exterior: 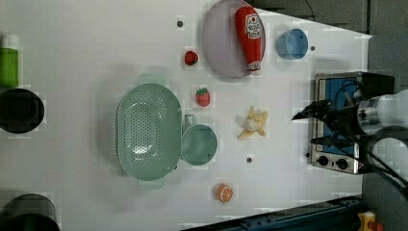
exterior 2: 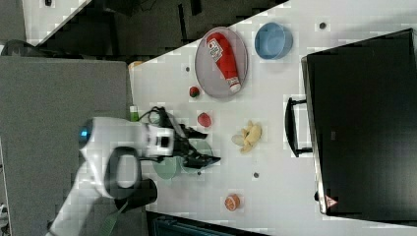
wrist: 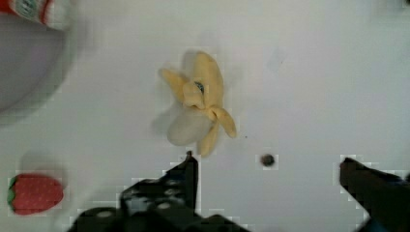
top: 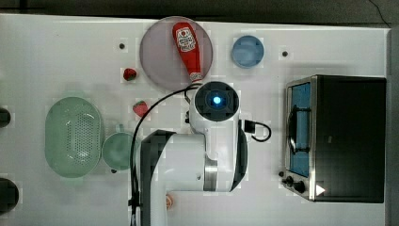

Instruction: Pick banana from table and place on oven.

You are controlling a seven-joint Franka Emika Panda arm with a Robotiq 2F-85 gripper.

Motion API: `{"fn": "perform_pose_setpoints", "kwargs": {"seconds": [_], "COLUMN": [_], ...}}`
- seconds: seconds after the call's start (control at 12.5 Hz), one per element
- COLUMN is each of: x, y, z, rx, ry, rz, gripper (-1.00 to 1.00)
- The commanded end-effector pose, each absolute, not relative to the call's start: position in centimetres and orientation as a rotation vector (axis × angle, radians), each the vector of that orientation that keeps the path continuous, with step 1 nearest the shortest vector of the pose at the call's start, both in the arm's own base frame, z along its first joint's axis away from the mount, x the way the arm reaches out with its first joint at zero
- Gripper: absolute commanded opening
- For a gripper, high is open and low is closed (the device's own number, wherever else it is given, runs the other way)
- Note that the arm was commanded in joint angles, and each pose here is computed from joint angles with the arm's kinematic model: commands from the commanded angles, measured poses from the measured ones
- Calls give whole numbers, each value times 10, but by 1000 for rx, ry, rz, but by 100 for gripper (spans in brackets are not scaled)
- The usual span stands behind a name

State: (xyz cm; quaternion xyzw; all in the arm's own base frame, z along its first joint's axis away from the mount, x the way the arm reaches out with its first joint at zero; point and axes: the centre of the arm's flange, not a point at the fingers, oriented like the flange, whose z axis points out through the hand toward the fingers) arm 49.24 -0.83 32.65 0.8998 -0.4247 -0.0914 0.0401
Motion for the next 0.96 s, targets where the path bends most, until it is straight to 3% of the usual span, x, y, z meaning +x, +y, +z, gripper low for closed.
{"fn": "perform_pose_setpoints", "kwargs": {"seconds": [0.08,0.32,0.56,0.96], "x": [501,494,488,484], "y": [-2,1,21,28], "z": [319,261,214,164], "rx": [2836,2778,2732,2747], "ry": [-1260,-1405,-1457,-1447], "rz": [-95,-70,-130,-141], "gripper": [100,100,100,100]}}
